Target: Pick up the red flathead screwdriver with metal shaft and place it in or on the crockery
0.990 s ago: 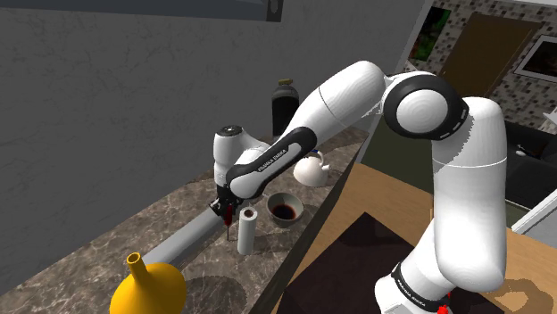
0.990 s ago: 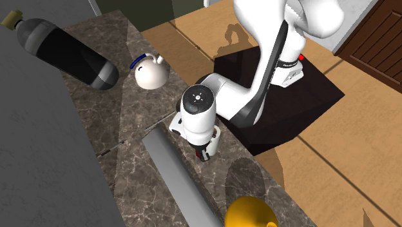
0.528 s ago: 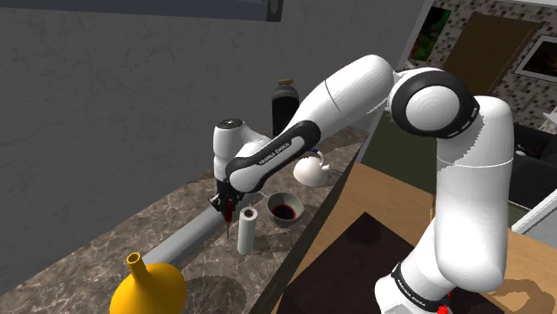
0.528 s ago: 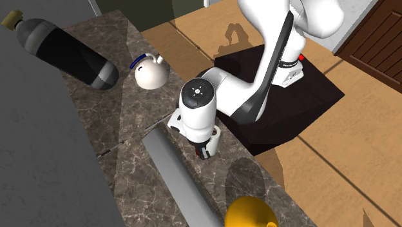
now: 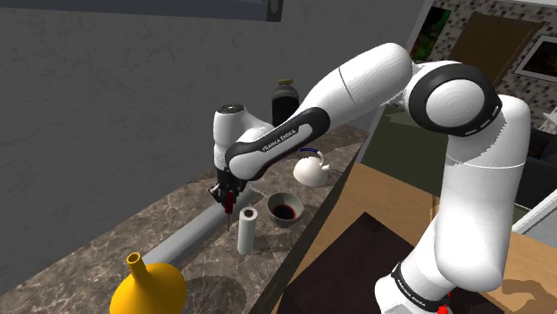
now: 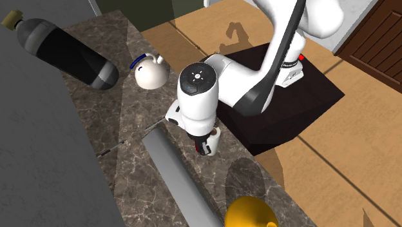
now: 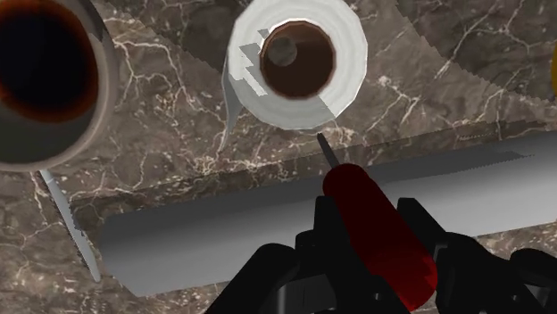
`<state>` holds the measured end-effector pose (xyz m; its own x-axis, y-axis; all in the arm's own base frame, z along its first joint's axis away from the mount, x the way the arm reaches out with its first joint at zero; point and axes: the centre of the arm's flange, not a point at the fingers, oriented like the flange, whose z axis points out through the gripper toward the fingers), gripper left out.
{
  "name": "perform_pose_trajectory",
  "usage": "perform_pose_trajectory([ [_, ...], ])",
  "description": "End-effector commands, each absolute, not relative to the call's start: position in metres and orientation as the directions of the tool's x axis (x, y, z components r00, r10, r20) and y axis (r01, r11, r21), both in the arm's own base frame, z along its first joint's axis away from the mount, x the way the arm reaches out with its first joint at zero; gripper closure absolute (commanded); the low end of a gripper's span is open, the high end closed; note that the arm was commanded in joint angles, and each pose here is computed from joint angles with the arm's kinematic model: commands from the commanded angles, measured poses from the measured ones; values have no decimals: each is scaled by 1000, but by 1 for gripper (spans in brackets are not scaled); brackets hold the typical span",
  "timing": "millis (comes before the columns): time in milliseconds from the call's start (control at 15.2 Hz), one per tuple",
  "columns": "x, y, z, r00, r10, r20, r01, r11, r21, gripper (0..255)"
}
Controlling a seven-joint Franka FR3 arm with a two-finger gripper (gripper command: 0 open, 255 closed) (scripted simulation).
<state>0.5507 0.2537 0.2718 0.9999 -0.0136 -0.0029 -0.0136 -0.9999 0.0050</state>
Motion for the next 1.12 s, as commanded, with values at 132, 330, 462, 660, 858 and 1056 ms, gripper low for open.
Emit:
perform_pose_trajectory([
  [132,551,254,292,1000,-14,-3,-14,-1000,5,255],
  [330,551,254,308,1000,-14,-3,-14,-1000,5,255],
  [462,551,254,319,1000,-14,-3,-14,-1000,5,255],
  [660,551,254,335,1000,-14,-3,-14,-1000,5,255],
  [858,551,254,350,1000,-14,-3,-14,-1000,5,255],
  [1056,551,254,366,1000,-14,-3,-14,-1000,5,255],
])
